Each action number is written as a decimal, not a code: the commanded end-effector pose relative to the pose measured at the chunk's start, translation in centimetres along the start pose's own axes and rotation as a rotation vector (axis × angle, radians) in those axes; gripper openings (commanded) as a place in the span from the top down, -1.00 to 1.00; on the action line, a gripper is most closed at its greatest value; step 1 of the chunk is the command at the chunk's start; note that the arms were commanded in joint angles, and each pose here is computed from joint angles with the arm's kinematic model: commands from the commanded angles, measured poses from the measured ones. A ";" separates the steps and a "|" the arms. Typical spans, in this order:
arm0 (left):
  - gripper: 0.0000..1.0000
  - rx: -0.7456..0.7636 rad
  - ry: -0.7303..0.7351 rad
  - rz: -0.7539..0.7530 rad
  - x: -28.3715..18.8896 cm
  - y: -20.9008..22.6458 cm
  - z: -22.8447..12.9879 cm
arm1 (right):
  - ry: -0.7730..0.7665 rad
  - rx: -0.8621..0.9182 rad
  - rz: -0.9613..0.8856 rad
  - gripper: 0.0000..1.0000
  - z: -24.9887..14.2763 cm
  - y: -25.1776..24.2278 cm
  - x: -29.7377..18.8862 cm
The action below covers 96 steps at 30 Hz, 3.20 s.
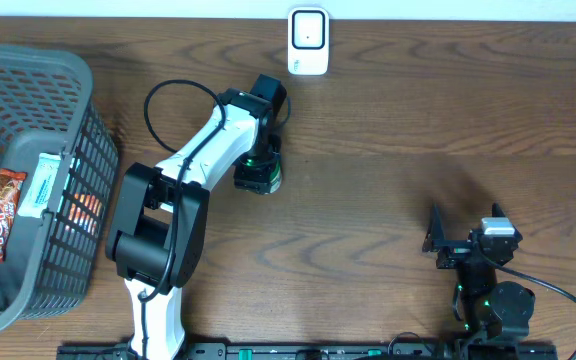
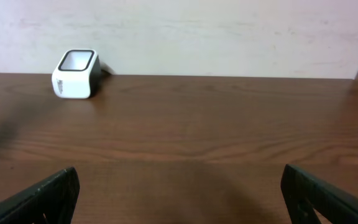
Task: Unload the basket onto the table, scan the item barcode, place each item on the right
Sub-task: 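Lift the container out and hold it under the white scanner, then set the container on the table center and withdraw left gripper, then reach the left gripper into the basket and grasp the orange box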
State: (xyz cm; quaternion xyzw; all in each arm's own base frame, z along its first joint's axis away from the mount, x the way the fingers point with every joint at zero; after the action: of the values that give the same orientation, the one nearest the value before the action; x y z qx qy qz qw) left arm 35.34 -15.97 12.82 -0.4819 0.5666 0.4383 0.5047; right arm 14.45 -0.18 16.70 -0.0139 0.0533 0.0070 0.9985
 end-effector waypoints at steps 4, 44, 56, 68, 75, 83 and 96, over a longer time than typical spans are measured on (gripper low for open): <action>-0.38 -0.097 0.015 -0.012 0.4 0.1 -0.7 | -0.002 -0.012 0.008 -0.99 -0.1 0.1 0.0; -0.93 0.623 -0.664 -0.902 -29.3 2.4 5.1 | -0.002 -0.012 0.008 -0.99 -0.1 0.1 0.0; -0.93 0.078 -0.693 -0.427 -29.8 15.5 24.2 | -0.002 -0.012 0.008 -0.99 -0.1 0.1 0.0; -0.93 -0.112 -0.208 -0.181 -19.3 14.3 32.7 | -0.003 -0.012 0.008 -0.99 -0.1 0.1 0.0; -0.94 -0.054 -0.008 -0.064 -13.3 12.5 34.3 | -0.003 -0.012 0.008 -0.99 -0.1 0.1 0.0; -0.93 -0.063 0.093 0.038 -7.0 12.2 35.1 | -0.003 -0.012 0.008 -0.99 -0.1 0.1 0.0; -0.94 -0.084 0.097 0.037 -1.0 13.3 34.3 | -0.003 -0.012 0.008 -0.98 -0.1 0.1 0.0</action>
State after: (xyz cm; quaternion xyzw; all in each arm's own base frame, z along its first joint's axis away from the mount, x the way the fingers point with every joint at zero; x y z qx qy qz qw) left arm 28.19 20.63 12.24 -0.5217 0.5609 0.4382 0.4703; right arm 14.45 -0.18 16.70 -0.0139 0.0533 0.0070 0.9985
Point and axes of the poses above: each gripper's point midway between its finger pads, its own x axis out along the fingers, its own y axis along the line the jaws close on, z = x × y, the point moved 10 cm from there along -x, back along the fingers, and after that the axes turned 2 degrees about -x, right-handed, at the moved point
